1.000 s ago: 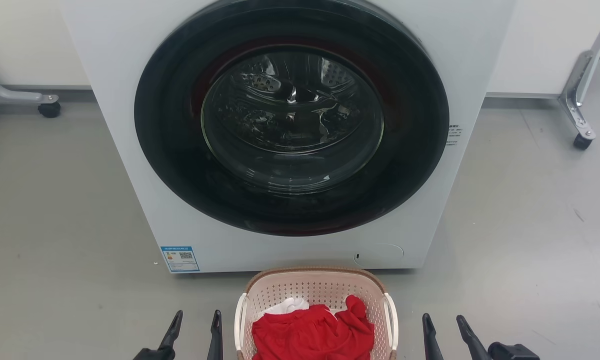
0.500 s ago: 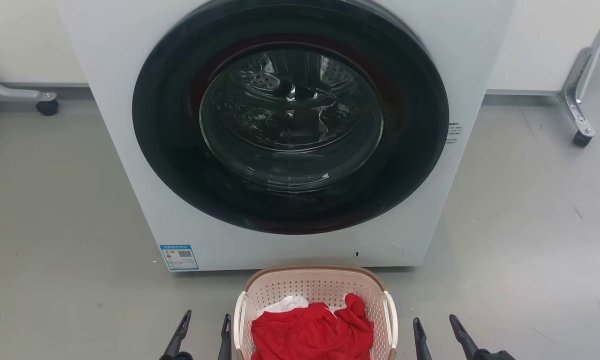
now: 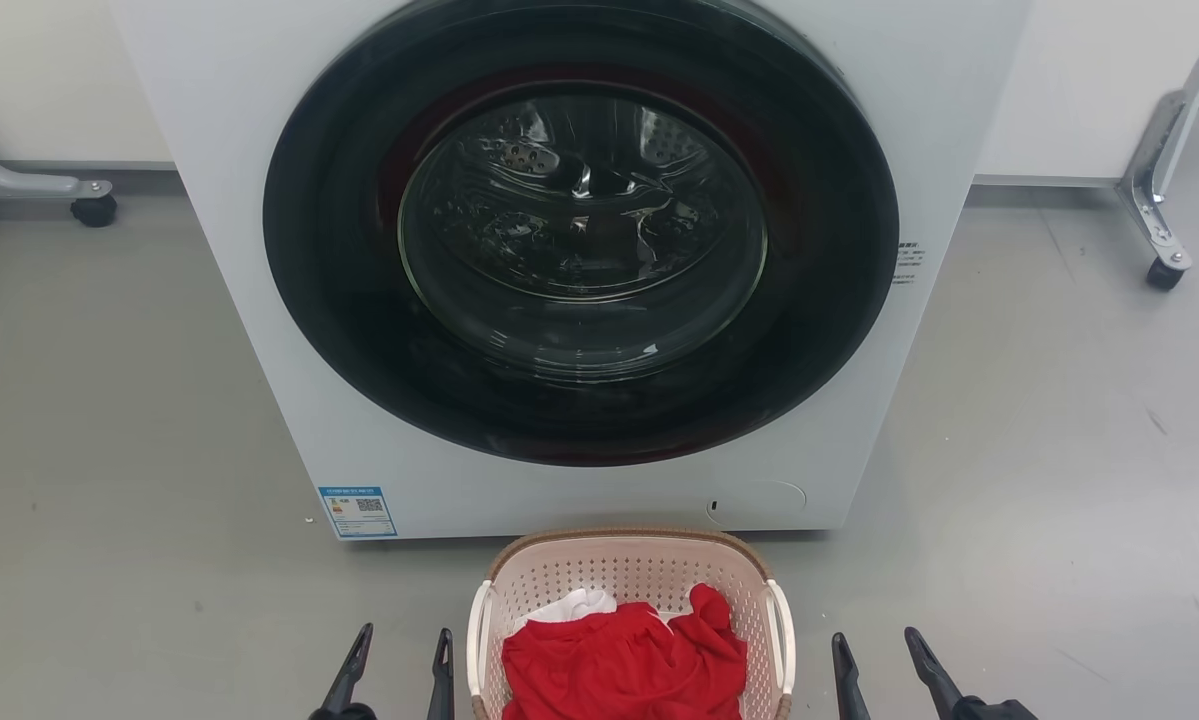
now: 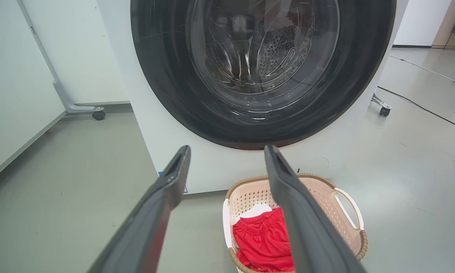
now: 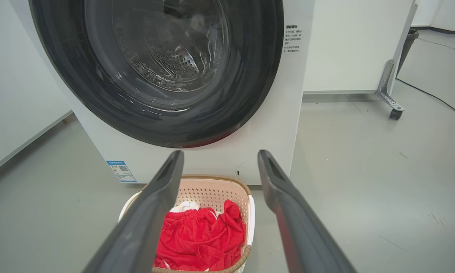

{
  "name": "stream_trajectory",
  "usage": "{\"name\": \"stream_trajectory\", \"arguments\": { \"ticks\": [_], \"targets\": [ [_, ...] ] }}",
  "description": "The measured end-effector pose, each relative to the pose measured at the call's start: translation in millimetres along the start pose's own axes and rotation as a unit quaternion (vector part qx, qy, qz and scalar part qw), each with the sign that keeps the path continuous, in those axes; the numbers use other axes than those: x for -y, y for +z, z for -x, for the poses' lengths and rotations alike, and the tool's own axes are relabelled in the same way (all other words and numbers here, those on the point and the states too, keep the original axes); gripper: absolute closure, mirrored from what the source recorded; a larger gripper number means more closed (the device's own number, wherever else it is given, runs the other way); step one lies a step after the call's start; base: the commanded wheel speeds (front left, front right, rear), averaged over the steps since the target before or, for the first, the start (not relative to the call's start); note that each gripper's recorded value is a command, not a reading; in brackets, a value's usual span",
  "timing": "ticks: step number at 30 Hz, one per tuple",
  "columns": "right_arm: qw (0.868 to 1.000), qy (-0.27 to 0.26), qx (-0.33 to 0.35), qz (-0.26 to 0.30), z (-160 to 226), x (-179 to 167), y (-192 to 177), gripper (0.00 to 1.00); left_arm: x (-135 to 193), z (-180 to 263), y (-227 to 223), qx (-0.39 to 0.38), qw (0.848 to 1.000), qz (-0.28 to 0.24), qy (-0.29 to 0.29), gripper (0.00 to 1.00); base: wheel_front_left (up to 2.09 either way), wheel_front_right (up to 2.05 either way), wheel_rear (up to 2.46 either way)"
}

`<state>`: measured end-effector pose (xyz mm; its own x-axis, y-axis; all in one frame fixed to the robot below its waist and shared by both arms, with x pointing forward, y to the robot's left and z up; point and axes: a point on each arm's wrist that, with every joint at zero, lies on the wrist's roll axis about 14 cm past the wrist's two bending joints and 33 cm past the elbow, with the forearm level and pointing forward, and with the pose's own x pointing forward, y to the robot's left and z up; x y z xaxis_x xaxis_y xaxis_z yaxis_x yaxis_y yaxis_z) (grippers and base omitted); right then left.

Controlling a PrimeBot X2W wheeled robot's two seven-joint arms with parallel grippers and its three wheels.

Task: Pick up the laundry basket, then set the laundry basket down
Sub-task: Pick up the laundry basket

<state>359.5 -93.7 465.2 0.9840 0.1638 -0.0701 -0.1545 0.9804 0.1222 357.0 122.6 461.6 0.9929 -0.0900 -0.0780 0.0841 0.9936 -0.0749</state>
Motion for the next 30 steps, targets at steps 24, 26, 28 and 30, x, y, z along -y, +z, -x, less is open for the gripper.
{"name": "stream_trajectory", "arguments": {
  "ticks": [24,26,28,30],
  "targets": [
    [1.0,-0.004,-0.008,-0.004,-1,2,-6,0.0,-2,-2,-6,-0.01,1.0,0.01,0.006,0.0,0.0,0.0,0.0],
    [1.0,-0.004,-0.012,-0.006,-3,2,-8,0.0,-3,-4,-8,-0.013,1.0,0.011,0.007,0.0,0.0,0.0,0.0],
    [1.0,-0.004,-0.016,-0.007,-5,3,-11,0.0,-4,-6,-10,-0.017,1.0,0.012,0.009,0.0,0.0,0.0,0.0],
    [1.0,-0.003,-0.018,-0.008,-10,4,-12,0.0,-5,-11,-12,-0.02,1.0,0.012,0.01,0.0,0.0,0.0,0.0]
  ]
}}
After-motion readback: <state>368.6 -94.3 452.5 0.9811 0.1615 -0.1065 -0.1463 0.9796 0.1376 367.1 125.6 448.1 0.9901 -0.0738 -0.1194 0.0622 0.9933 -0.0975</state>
